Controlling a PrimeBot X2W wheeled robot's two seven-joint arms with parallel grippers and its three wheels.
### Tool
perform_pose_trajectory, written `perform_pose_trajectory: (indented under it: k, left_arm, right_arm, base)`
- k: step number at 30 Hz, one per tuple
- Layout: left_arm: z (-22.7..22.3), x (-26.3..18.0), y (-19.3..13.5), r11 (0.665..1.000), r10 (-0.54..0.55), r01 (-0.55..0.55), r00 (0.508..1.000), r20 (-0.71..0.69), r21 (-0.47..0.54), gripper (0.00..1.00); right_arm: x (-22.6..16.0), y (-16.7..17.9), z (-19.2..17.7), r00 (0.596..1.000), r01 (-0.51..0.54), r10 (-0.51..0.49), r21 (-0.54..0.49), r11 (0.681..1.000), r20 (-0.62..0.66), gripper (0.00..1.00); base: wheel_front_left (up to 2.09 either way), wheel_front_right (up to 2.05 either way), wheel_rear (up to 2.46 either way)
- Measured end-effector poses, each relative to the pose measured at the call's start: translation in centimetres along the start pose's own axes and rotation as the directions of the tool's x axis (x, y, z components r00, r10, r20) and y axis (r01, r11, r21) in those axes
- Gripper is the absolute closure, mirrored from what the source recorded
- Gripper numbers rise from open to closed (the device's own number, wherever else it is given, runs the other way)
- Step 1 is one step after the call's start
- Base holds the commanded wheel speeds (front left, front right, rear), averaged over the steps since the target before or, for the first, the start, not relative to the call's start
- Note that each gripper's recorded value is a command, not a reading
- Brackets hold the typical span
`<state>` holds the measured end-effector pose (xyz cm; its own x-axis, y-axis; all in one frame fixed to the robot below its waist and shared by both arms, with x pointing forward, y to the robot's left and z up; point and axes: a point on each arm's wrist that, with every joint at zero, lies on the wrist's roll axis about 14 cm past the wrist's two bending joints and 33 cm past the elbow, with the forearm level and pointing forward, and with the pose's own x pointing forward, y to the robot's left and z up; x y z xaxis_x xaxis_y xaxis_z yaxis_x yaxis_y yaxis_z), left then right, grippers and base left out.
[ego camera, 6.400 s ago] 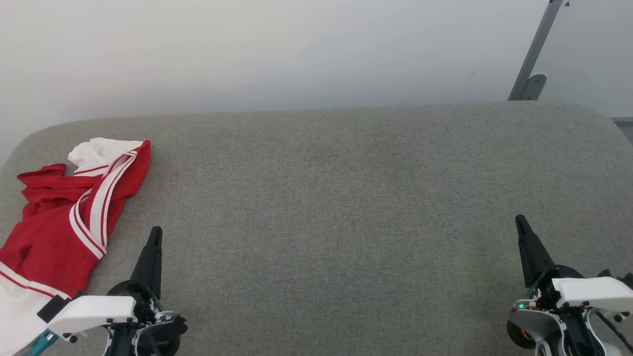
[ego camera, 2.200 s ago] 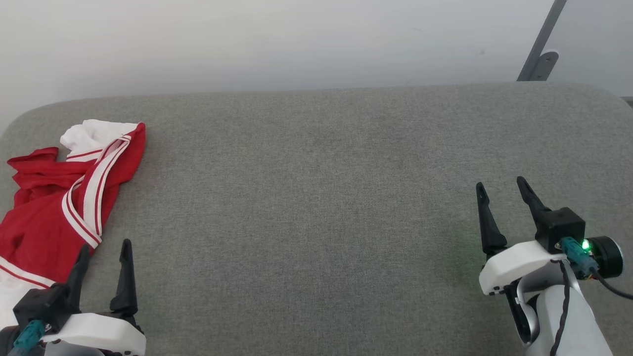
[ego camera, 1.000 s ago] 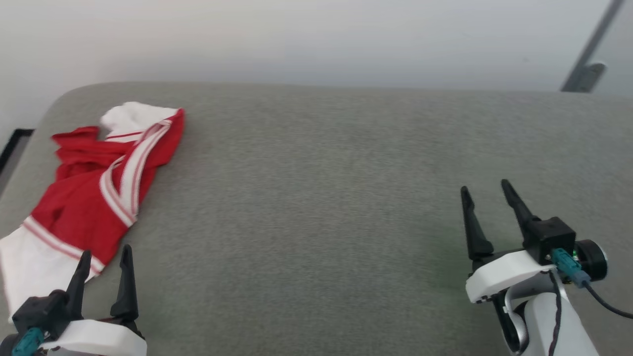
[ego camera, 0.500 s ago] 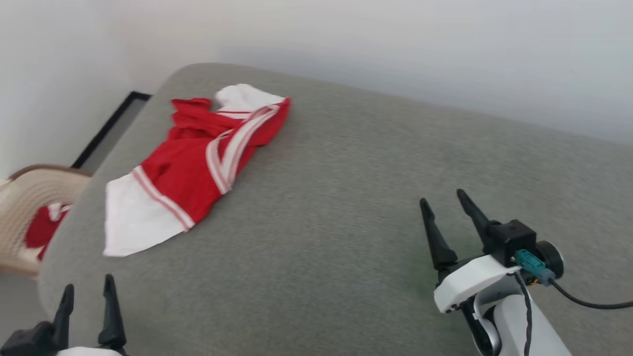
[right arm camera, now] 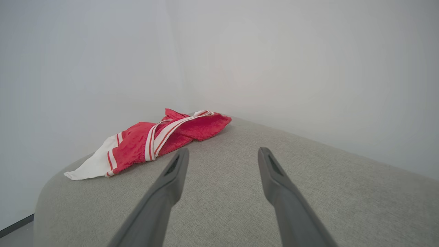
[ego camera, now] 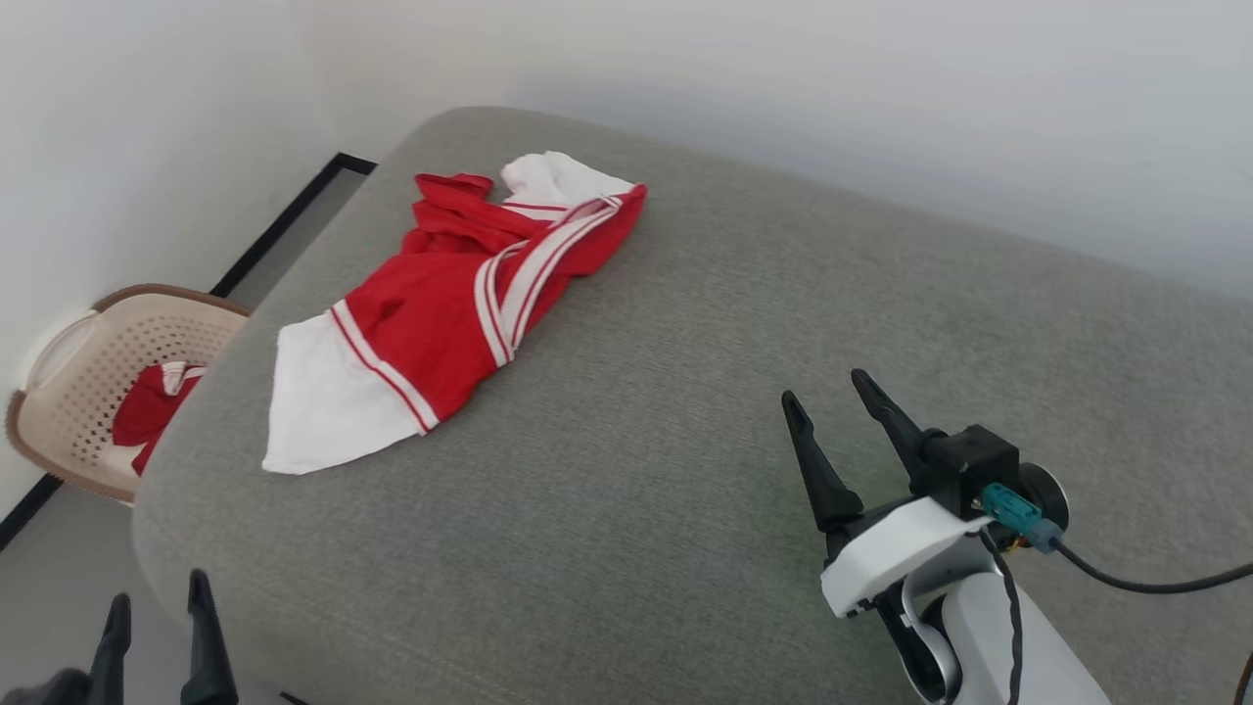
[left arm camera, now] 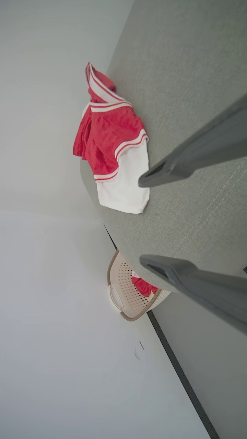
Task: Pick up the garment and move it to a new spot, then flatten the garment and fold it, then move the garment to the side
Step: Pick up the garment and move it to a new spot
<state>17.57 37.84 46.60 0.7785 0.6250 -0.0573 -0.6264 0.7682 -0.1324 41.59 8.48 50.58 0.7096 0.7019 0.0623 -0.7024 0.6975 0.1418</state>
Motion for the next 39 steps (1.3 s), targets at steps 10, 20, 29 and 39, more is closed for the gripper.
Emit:
perform_pose_trajectory:
  k: [10, 20, 29, 39]
  left_arm:
    - [3.1, 8.0, -7.2, 0.953, -0.280, 0.275, 0.960, 0.017, 0.129, 0.00]
    - [3.3, 19.0, -12.9, 0.866, -0.443, 0.464, 0.885, -0.144, 0.188, 0.00]
    - [-4.4, 21.7, -16.9, 0.792, -0.456, 0.601, 0.699, -0.551, 0.106, 0.00]
    - [-10.3, 22.8, -18.8, 0.773, -0.405, 0.632, 0.564, -0.720, 0.061, 0.00]
  right_arm:
    - [0.0, -4.0, -0.1, 0.997, 0.082, -0.082, 0.000, 0.997, 0.013, 0.00]
    - [-2.3, -11.1, -1.7, 0.968, 0.251, -0.251, 0.025, 0.968, 0.005, 0.00]
    - [-6.2, -16.1, -2.9, 0.918, 0.396, -0.396, 0.045, 0.917, -0.011, 0.00]
    - [-9.4, -19.4, -3.9, 0.868, 0.495, -0.495, 0.025, 0.868, -0.035, 0.00]
  base:
    - [0.00, 0.00, 0.00]
    - [0.00, 0.00, 0.00]
    - [0.00, 0.00, 0.00]
    - [0.00, 0.00, 0.00]
